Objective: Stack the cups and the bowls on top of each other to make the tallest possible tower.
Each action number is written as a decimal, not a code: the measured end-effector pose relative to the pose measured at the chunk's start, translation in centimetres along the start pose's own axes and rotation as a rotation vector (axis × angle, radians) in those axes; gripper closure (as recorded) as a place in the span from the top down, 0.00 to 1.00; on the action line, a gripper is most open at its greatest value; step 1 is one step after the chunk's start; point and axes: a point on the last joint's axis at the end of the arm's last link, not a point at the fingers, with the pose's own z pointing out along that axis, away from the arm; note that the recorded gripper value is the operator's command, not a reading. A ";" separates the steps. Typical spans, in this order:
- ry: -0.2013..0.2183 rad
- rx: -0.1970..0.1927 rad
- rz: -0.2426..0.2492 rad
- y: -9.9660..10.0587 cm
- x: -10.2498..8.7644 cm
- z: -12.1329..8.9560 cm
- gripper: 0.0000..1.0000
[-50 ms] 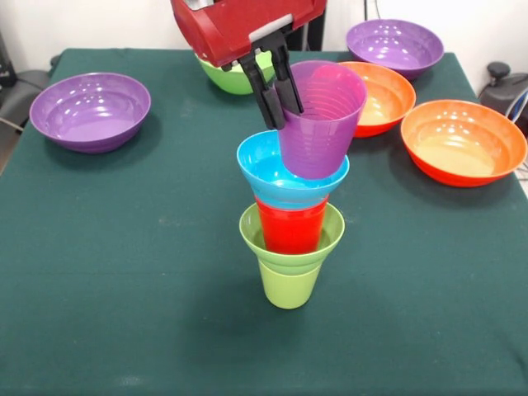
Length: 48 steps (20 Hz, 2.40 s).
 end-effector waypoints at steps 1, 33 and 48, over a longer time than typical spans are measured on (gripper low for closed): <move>0.000 0.000 0.000 0.0 0.0 0.0 0.00; 0.011 -0.005 0.010 0.8 2.0 1.5 0.00; 0.003 0.002 0.010 0.7 1.9 1.6 0.00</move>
